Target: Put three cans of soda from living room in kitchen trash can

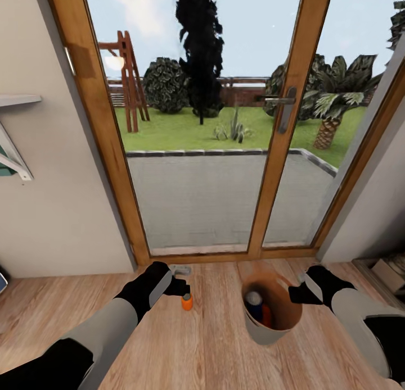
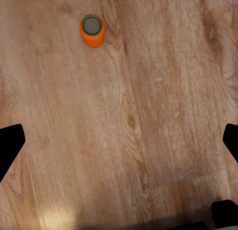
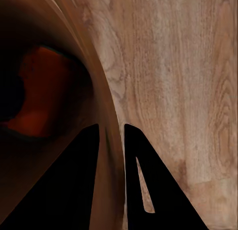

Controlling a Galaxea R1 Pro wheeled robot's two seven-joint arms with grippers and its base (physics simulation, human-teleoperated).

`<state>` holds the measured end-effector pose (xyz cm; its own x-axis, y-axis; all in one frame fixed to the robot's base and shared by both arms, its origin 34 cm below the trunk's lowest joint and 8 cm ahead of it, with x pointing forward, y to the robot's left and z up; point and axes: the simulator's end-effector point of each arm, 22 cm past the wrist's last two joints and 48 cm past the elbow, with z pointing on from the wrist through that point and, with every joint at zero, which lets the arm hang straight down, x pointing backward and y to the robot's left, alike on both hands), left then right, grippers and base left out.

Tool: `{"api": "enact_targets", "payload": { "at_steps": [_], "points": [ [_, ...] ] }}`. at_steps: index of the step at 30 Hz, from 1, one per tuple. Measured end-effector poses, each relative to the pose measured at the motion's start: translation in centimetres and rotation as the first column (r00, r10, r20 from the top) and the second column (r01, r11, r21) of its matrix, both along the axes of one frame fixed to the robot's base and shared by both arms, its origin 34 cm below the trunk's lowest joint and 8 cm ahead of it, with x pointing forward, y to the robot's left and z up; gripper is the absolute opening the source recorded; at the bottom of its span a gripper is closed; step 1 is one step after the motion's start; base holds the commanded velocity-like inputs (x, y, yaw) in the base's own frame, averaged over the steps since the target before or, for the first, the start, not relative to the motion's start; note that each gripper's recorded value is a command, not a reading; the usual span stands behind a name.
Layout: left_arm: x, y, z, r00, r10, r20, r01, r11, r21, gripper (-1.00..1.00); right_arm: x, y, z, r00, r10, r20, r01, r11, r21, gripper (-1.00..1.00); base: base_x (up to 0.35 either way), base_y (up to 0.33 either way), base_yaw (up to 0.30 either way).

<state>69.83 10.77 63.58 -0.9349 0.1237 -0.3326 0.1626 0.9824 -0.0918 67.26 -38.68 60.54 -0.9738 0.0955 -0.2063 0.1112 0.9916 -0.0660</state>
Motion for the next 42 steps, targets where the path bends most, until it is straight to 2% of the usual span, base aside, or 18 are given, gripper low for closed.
{"api": "enact_targets", "payload": {
  "at_steps": [3,5,7,8,12,17,22,25,28,35,42],
  "points": [
    [-0.1,0.2,-0.1,1.000,0.003,-0.004,-0.003,1.000,0.004,1.00,-2.8,-0.8,-1.9,0.999,-0.009,-0.042,0.009,1.000,-0.004,-1.00,0.000,0.000,0.000],
    [-0.2,0.5,-0.2,1.000,0.006,-0.010,-0.006,1.000,0.011,1.00,-3.1,-0.9,-2.1,0.999,-0.007,-0.041,0.007,1.000,-0.008,-1.00,0.000,0.000,0.000],
    [-0.3,0.8,-0.3,1.000,0.010,-0.017,-0.010,1.000,0.021,1.00,-3.5,-0.7,-2.5,0.999,-0.027,-0.043,0.028,1.000,0.015,-1.00,0.000,0.000,0.000],
    [-0.4,1.1,-0.4,1.000,0.015,-0.021,-0.014,0.999,0.033,1.00,-3.8,-0.7,-2.7,0.998,-0.037,-0.044,0.038,0.999,0.023,-1.00,0.000,0.000,0.000],
    [-0.5,2.2,-0.7,0.999,0.031,-0.018,-0.029,0.997,0.078,1.00,-4.7,-1.2,-3.4,0.998,-0.021,-0.051,0.022,1.000,0.003,-1.00,0.000,0.000,0.000],
    [-0.4,3.0,-0.7,0.999,0.047,-0.011,-0.045,0.993,0.110,1.00,-5.4,-1.1,-4.7,1.000,-0.020,0.000,0.020,1.000,0.005,-1.00,0.000,0.000,0.000],
    [-0.3,3.0,-0.7,0.999,0.049,-0.006,-0.048,0.992,0.114,1.00,-5.6,-1.3,-4.9,1.000,-0.011,0.005,0.011,1.000,-0.006,-1.00,0.000,0.000,0.000],
    [0.0,3.2,-0.7,0.998,0.057,0.017,-0.058,0.992,0.113,1.00,-5.6,-1.3,-5.0,1.000,-0.011,0.007,0.011,1.000,-0.013,-1.00,0.000,0.000,0.000],
    [0.0,3.7,-1.4,0.997,0.075,0.033,-0.078,0.990,0.120,1.00,-5.7,-1.3,-5.1,1.000,-0.007,0.004,0.007,1.000,-0.019,-1.00,0.000,0.000,0.000],
    [-1.5,6.2,-3.9,0.991,0.128,0.042,-0.133,0.975,0.177,1.00,-6.0,-1.2,-5.3,1.000,-0.008,0.000,0.008,1.000,-0.015,-1.00,0.000,0.000,0.000],
    [-2.1,6.8,-4.7,0.989,0.141,0.035,-0.145,0.973,0.180,1.00,-6.1,-1.5,-5.3,1.000,-0.013,0.000,0.013,1.000,-0.009,-1.00,0.000,0.000,0.000]
  ]
}}
